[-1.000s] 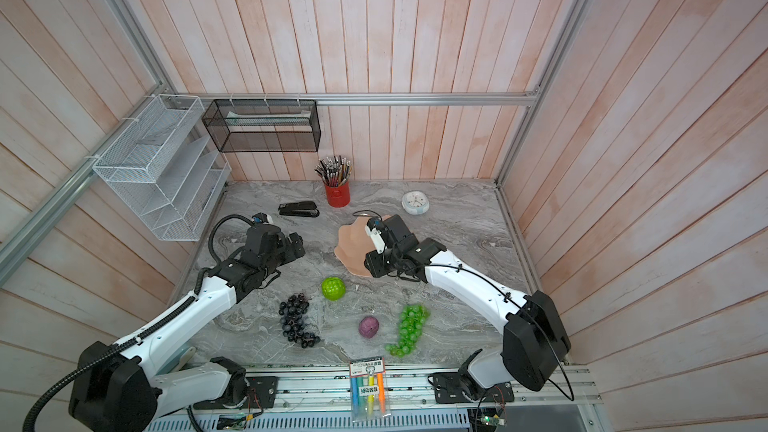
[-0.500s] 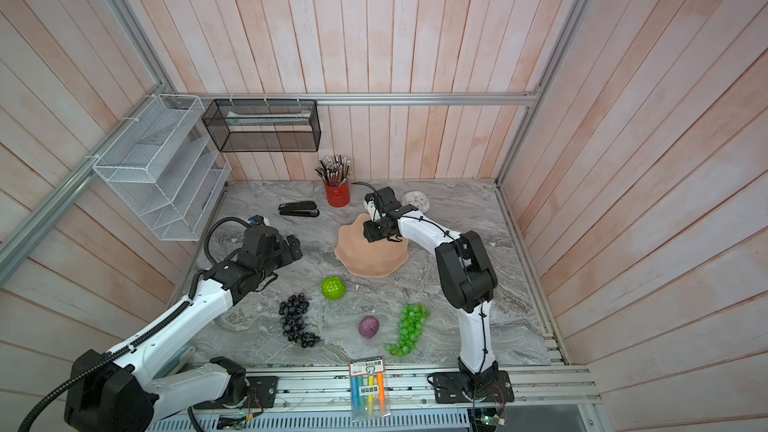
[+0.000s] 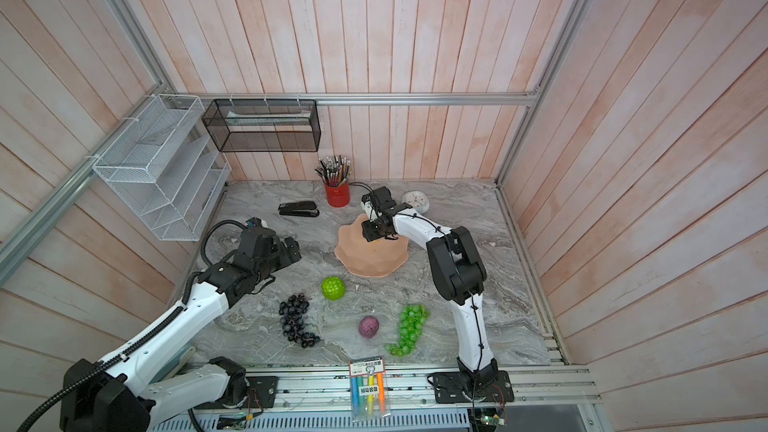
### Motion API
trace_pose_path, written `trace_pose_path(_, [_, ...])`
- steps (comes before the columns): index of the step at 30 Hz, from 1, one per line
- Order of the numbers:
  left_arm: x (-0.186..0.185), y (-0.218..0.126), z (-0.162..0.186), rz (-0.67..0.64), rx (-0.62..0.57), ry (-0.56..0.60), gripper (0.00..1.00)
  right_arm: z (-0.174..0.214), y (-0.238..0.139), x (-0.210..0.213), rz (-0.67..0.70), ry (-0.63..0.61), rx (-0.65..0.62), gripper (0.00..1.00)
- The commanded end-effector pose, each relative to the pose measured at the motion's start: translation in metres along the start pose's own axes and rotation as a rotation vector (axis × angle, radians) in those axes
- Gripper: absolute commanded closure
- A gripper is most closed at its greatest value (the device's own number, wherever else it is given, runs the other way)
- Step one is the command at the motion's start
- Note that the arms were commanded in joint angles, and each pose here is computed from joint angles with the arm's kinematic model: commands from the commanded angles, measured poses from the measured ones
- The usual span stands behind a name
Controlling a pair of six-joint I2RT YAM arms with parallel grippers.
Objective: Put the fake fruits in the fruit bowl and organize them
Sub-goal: 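Lift the yellow pear with the right gripper and release it into the pink bowl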
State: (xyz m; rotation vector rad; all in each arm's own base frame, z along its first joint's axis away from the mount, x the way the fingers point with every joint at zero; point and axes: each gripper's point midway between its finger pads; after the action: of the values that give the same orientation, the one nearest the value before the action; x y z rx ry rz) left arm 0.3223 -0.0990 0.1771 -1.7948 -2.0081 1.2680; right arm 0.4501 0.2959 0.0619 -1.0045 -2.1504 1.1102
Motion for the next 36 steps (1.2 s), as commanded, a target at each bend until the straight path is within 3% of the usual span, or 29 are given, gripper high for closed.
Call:
trace_pose_path(1, [-0.008,-0.006,-0.008,0.015,0.002,0.025,0.03,0.014,0.014,-0.004,0.010,-0.005,0.052,0.48])
trace_pose_path(11, [-0.022,-0.021,-0.008,0.054,0.075,0.088,0.03,0.016,0.020,-0.004,0.010,-0.011,0.070,0.39])
trace_pose_path(18, [-0.026,-0.029,-0.006,0.063,0.114,0.108,0.00,-0.011,-0.022,0.007,0.030,-0.053,-0.002,0.28])
trace_pose_path(25, [-0.030,-0.026,0.002,0.097,0.146,0.110,0.00,-0.016,-0.035,0.011,0.042,-0.069,0.008,0.25])
trace_pose_path(31, [-0.039,-0.006,0.040,0.137,0.316,0.169,0.06,-0.031,-0.073,0.015,0.062,-0.084,-0.041,0.23])
trace_pose_path(36, [-0.054,0.007,0.091,0.115,0.485,0.326,0.07,-0.027,-0.112,0.006,0.052,-0.024,-0.105,0.21])
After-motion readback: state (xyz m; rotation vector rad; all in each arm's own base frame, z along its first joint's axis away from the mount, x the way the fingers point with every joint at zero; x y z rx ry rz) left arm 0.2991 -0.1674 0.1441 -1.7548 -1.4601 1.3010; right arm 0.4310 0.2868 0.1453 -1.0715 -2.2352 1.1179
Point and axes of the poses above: each gripper's point midway between its finger pads, its own y axis out along the fingers, its own x axis along the line the jaws close on, z = x × y, and after that the axes turned 6 degrees about -y, right-handed
